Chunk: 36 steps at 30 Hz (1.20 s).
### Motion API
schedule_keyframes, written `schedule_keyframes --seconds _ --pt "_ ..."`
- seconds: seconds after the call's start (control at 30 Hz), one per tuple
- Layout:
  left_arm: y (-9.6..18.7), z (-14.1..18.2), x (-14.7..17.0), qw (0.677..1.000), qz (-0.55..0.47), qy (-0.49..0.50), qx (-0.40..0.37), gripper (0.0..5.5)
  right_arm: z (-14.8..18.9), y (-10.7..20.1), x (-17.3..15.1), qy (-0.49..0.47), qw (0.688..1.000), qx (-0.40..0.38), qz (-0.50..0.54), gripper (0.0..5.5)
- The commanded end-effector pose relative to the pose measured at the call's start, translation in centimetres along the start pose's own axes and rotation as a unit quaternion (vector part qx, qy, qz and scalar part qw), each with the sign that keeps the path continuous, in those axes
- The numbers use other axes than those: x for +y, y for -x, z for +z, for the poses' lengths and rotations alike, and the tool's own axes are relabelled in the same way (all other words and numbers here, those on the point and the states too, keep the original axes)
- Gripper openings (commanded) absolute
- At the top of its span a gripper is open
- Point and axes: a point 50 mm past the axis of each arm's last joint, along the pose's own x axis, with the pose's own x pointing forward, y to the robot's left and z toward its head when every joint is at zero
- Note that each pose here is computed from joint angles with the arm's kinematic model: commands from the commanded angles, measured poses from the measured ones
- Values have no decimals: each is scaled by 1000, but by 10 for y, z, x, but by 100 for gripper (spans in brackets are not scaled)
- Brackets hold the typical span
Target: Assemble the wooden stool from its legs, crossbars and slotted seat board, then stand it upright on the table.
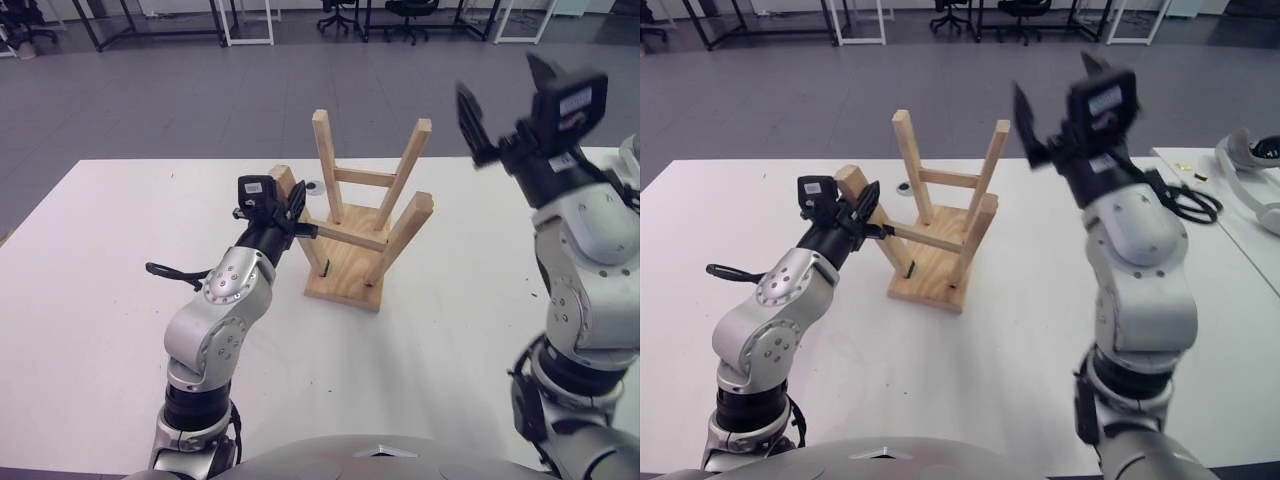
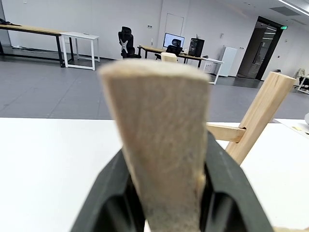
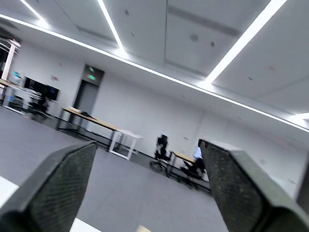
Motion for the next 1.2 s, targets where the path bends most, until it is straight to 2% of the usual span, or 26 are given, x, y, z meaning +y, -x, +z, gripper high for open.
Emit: schedule_keyframes --seconds 0.03,0.1,0.2,0.27,0.4,0.47,0.57,0.73,0.83,0.9,0.93,1.0,1.1,1.2 --pt "-2 -32 12 995 55 -22 83 103 -10 -27 43 94 990 57 84 393" --pt "-3 -32 9 995 54 -24 82 103 -17 -36 57 154 975 89 133 393" --pt "-4 -32 3 995 47 -23 81 103 -38 -32 68 195 951 158 180 393" --pt "-4 -32 1 995 47 -20 81 103 -52 -26 70 198 942 196 187 393" --pt "-4 -31 -3 996 40 -21 77 103 -114 16 124 171 883 313 304 393" --pt "-6 -30 -7 997 26 -25 70 103 -126 23 139 139 875 336 320 393" --pt "-6 -29 -22 995 -33 -65 66 103 -136 26 140 142 870 353 314 393" --pt "-3 -35 -33 987 -82 -116 77 111 -136 26 142 130 878 347 304 393" --pt "-5 -35 -28 986 -66 -133 77 114 -136 23 138 138 884 338 293 393" --pt "-7 -32 -22 988 -44 -128 71 114 -132 11 128 155 902 314 253 393" --pt "-9 -30 -20 990 -34 -121 64 154 -127 4 121 166 912 297 229 393" --pt "-9 -11 -24 995 -50 -90 14 192 -102 -18 98 207 936 232 164 393" --pt "-2 16 -31 993 -85 -57 -52 245 -61 -37 72 237 956 142 102 393" --pt "8 54 -20 985 -107 -50 -126 299 -14 -48 41 242 968 48 44 393"
